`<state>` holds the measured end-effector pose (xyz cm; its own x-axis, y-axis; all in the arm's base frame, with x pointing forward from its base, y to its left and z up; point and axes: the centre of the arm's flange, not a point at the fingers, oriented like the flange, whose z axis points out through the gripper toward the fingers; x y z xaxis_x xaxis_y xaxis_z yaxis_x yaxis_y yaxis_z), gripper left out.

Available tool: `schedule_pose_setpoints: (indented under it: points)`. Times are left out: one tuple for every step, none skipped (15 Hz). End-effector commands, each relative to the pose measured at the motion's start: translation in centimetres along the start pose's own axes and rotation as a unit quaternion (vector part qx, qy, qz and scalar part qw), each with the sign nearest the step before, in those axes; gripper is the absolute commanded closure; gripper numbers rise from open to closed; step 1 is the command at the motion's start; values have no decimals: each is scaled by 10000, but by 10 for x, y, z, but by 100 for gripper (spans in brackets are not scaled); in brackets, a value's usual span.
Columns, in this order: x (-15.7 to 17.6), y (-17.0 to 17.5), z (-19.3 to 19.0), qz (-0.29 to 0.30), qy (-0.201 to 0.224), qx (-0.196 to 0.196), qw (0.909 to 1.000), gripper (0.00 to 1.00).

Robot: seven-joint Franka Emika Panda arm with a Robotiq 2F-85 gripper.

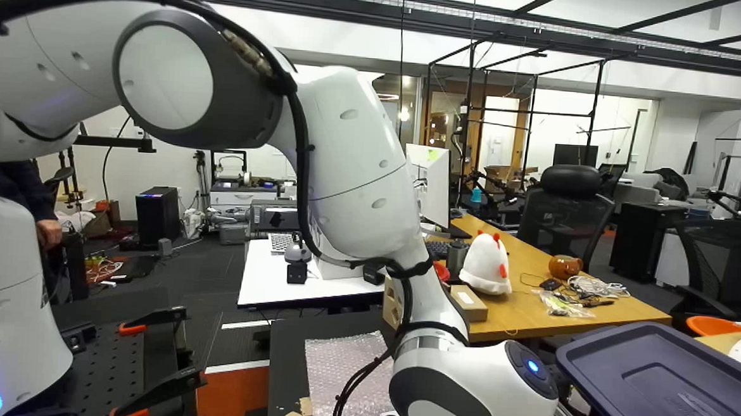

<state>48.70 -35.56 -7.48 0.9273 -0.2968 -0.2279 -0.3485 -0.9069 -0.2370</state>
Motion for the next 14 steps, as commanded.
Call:
schedule_pose_setpoints:
  points:
    - [-20,-5,3,194,-19,369,9991,57]
    - [-21,-6,3,279,-32,393,9988,64]
    - [-22,-9,-3,346,-25,388,9986,73]
    - [-24,-11,-7,427,-39,378,9984,79]
    - [-29,-17,-13,512,-25,348,9981,87]
    - [-33,-21,-18,603,-22,326,9976,93]
    - [-38,-26,-24,680,-26,315,9972,99]
    - [-43,-34,-31,791,-19,270,9965,100]
    - [-49,-41,-39,882,-24,224,9959,100]
    - [-54,-49,-48,1008,-30,156,9948,100]
    - [-60,-57,-56,1123,-28,66,9937,100]
    - [-65,-65,-65,1248,-22,-38,9922,100]
    - [-69,-73,-73,1353,-17,-152,9907,100]
    - [-71,-81,-82,1489,-37,-269,9885,100]
